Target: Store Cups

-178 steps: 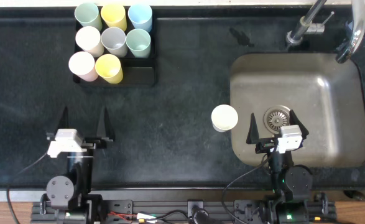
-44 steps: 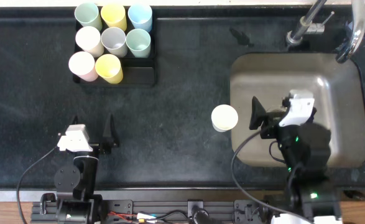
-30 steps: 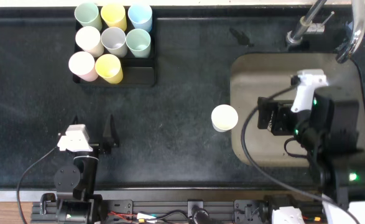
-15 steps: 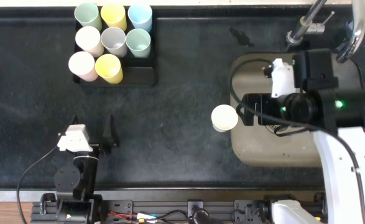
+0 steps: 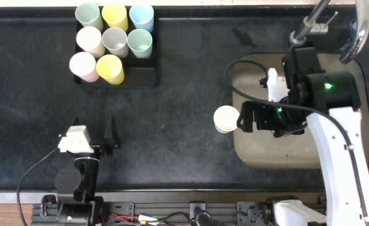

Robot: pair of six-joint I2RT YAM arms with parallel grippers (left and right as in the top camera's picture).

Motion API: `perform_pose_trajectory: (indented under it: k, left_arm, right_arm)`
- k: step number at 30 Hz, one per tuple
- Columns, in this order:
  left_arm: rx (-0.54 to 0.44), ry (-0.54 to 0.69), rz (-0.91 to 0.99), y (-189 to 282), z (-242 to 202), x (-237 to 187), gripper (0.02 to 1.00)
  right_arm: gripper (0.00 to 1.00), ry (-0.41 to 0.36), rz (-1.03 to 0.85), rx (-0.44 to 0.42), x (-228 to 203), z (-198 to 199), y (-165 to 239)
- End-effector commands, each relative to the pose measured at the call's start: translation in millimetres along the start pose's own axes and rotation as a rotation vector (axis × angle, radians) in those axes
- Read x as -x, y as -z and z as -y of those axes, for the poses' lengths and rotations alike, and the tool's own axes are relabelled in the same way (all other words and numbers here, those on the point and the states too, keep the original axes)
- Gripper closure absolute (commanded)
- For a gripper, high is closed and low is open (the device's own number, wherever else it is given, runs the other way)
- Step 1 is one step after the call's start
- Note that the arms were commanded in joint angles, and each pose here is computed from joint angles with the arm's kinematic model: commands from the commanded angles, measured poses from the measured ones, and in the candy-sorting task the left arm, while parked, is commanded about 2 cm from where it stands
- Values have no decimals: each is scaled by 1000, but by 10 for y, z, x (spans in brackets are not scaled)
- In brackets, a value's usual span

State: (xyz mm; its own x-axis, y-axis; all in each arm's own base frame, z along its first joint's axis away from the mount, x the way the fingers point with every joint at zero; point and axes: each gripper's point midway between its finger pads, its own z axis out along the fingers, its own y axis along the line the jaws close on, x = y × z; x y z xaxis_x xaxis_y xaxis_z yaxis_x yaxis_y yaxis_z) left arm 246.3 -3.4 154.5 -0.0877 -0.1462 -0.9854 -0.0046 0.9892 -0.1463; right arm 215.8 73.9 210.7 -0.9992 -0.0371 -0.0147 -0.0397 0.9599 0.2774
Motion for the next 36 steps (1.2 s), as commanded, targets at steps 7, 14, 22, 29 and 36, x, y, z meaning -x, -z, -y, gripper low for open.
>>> perform_pose_trajectory:
  k: [7,14,22,29,36]
  left_arm:
    - [-21,-19,5,7,39,8,18]
    - [-21,-19,5,7,39,8,18]
    - [-21,-19,5,7,39,8,18]
    - [-21,-19,5,7,39,8,18]
    - [-21,-19,5,7,39,8,18]
  right_arm:
    - [3,-69,-59,-155,243,278,-185]
    - [5,-66,-93,-186,437,350,-378]
    - [25,6,-130,-221,562,304,-571]
    - [34,11,-184,-246,570,333,-712]
    - [60,29,-228,-260,592,319,-870]
